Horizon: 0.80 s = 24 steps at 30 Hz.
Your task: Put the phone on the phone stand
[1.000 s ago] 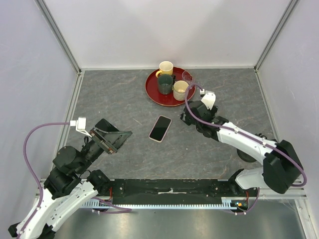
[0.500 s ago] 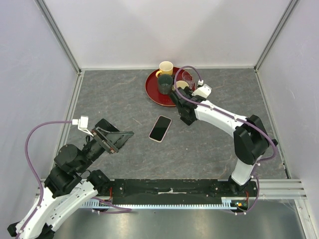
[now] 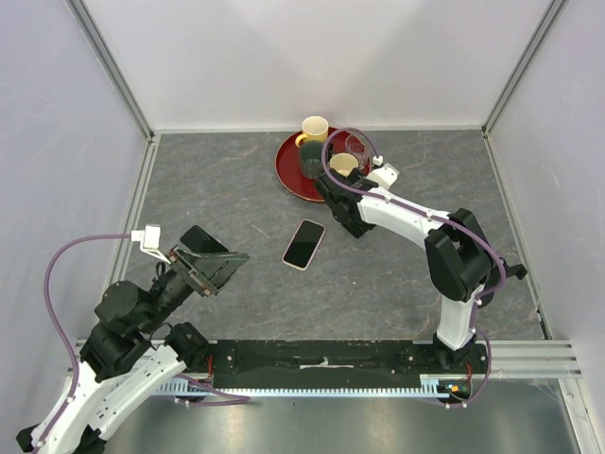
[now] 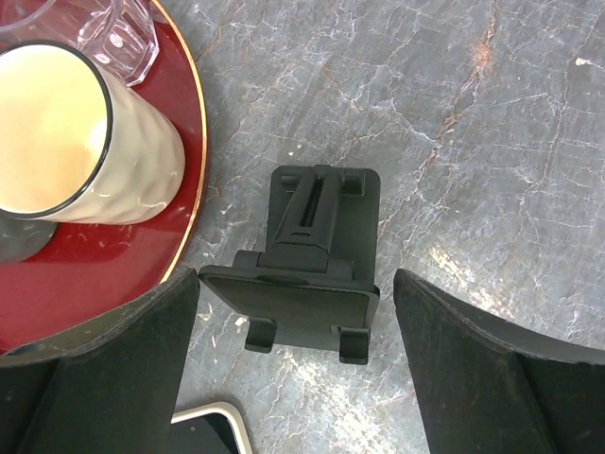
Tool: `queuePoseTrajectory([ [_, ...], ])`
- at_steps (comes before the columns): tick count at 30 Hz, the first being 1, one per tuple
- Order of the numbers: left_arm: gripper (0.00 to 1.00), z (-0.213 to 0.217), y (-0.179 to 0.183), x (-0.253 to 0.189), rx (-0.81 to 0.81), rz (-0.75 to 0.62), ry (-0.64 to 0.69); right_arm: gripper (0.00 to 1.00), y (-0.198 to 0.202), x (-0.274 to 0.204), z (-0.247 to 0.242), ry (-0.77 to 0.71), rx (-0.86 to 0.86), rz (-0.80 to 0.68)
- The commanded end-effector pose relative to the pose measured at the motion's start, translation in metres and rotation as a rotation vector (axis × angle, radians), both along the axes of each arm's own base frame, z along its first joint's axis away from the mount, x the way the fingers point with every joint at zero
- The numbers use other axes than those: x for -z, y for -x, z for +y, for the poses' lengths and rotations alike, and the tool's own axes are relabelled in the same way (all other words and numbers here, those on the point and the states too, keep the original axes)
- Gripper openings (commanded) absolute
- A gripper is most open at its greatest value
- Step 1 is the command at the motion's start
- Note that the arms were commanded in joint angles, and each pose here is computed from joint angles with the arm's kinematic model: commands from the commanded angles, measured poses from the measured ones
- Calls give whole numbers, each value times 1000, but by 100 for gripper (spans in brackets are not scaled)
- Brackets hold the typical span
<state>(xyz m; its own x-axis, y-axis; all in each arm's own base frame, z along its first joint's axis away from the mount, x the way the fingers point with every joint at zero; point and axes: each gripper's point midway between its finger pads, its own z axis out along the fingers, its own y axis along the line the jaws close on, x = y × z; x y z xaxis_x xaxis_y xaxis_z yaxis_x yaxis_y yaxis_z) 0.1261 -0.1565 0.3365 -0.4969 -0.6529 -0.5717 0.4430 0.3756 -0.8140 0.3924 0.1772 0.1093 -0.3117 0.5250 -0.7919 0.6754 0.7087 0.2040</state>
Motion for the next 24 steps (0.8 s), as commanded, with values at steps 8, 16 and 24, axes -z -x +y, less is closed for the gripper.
queuePoseTrajectory([
  [8,96,4,8,-7,13,7,55,79,-1,-2,-13,66,-1,-31],
  [16,96,2,3,1,1,13,35,44,16,-4,-18,74,-183,-64],
  [24,96,-7,-6,12,9,17,-20,24,43,-17,41,113,-897,-72],
])
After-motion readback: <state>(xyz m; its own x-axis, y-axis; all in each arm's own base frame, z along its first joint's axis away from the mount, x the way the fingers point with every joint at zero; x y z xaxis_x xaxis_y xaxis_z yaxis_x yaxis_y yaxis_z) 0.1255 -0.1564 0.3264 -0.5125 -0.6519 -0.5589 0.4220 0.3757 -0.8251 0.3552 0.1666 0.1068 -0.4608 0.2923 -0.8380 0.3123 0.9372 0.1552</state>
